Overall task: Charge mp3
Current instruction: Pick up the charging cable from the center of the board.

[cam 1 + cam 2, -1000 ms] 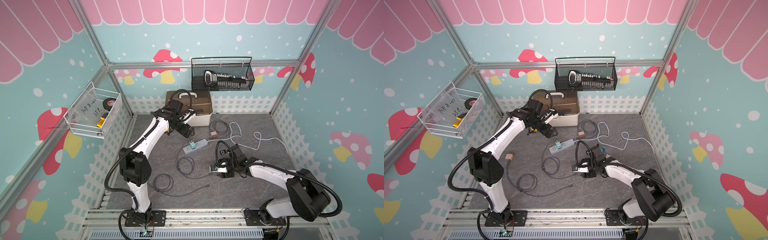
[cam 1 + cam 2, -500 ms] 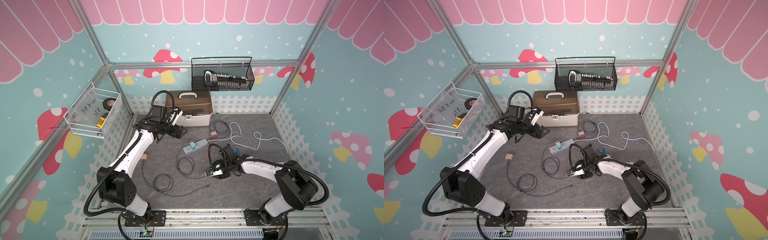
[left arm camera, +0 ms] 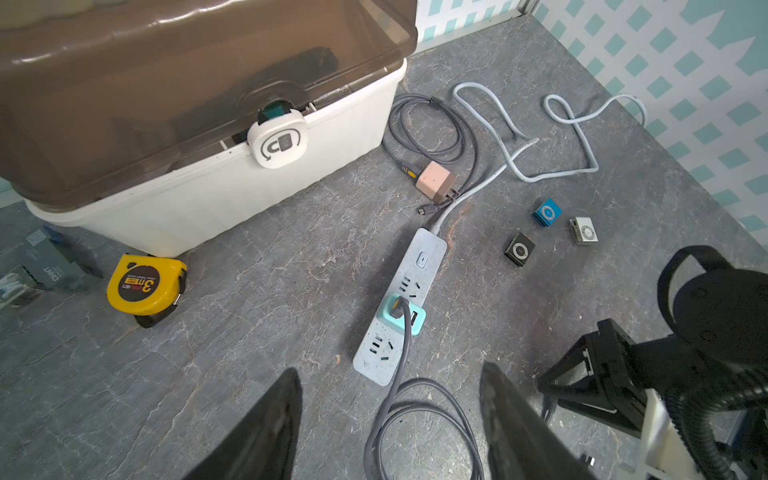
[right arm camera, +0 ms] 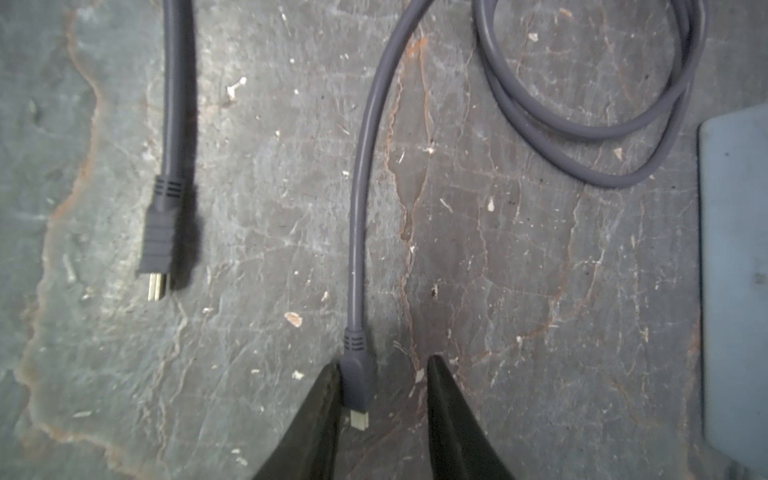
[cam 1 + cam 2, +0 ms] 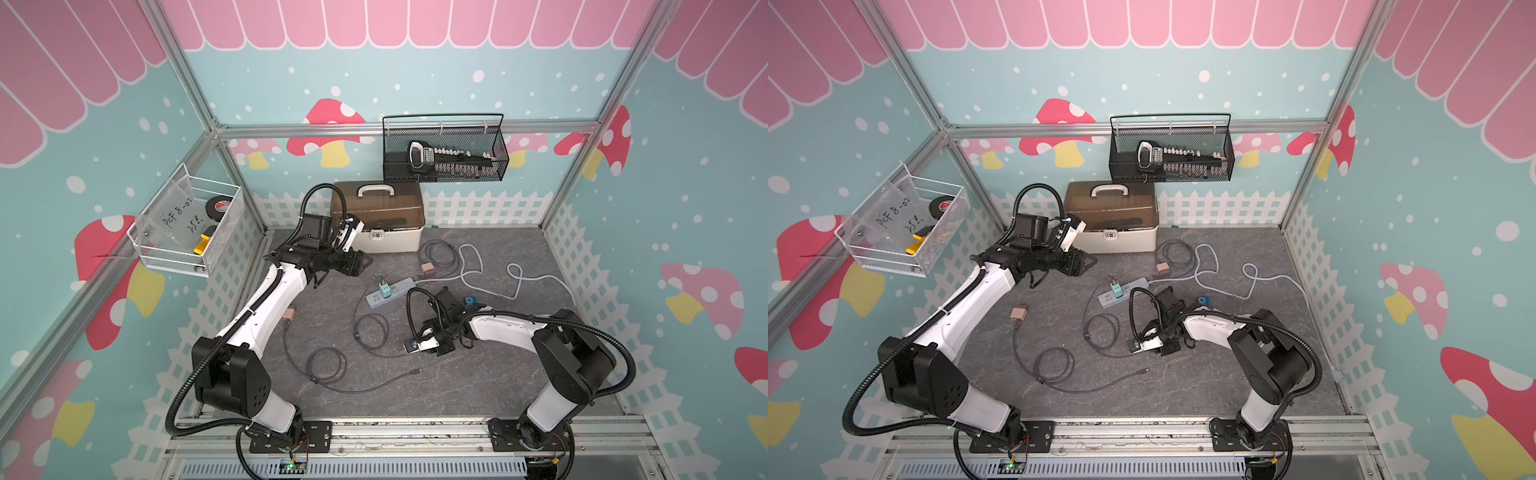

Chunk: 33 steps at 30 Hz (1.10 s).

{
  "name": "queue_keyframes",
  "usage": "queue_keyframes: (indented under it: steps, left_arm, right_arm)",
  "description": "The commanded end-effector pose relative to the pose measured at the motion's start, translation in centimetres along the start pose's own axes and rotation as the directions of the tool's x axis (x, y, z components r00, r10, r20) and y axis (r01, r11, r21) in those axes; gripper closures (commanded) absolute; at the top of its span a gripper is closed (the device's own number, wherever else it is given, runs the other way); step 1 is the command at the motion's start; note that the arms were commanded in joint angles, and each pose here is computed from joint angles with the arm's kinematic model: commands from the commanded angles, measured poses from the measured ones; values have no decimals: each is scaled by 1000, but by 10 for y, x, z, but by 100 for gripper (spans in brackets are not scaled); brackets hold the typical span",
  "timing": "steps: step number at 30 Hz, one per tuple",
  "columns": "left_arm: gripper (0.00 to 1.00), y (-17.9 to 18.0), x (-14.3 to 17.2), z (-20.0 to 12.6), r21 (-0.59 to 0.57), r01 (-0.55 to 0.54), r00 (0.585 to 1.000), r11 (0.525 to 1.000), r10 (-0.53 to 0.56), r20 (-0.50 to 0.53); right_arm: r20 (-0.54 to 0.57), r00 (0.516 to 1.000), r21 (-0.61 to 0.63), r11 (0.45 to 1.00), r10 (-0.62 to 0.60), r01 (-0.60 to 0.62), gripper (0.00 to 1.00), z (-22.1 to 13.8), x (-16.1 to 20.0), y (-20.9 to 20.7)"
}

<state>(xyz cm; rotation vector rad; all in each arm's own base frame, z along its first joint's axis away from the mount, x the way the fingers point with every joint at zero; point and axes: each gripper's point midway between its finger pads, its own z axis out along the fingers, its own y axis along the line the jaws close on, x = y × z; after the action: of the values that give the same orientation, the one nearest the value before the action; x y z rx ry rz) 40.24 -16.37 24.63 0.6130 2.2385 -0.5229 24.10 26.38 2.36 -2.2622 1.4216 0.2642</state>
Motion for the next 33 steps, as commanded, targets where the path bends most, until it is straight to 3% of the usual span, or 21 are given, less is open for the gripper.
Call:
queue_keyframes:
  steps: [1,11,14,19,24,25,27,33]
  left_arm:
    - [36,-6,-3,-11,14,-27,999,1000,27,35]
    - [39,-12,6,-17,24,-25,998,999,24,50]
    - [44,-29,8,-11,105,24,997,994,-31,67]
    - [47,-50,20,-4,112,-6,993,994,-7,118]
    - [49,-59,39,-14,117,-31,982,993,8,191]
    - [57,-64,45,-16,136,-56,980,989,28,197]
    - [62,-73,53,-17,156,-94,976,983,59,211]
    - [60,-109,74,-22,269,-191,955,944,115,273]
  right_arm:
    - [-39,999,-78,997,-3,0,70,6,5,12]
    - [-79,996,-156,986,46,-58,85,9,6,12]
    - [-80,994,-147,985,79,-90,93,8,4,8]
    - [-67,995,-157,984,78,-88,100,6,1,9]
    - [-4,988,-131,979,155,-154,100,-8,-9,2]
    - [13,985,-134,976,174,-171,100,-11,-10,2]
    - [47,977,-122,972,207,-200,100,-19,-10,-5]
    - [165,935,-103,948,315,-301,100,-47,-12,-27]
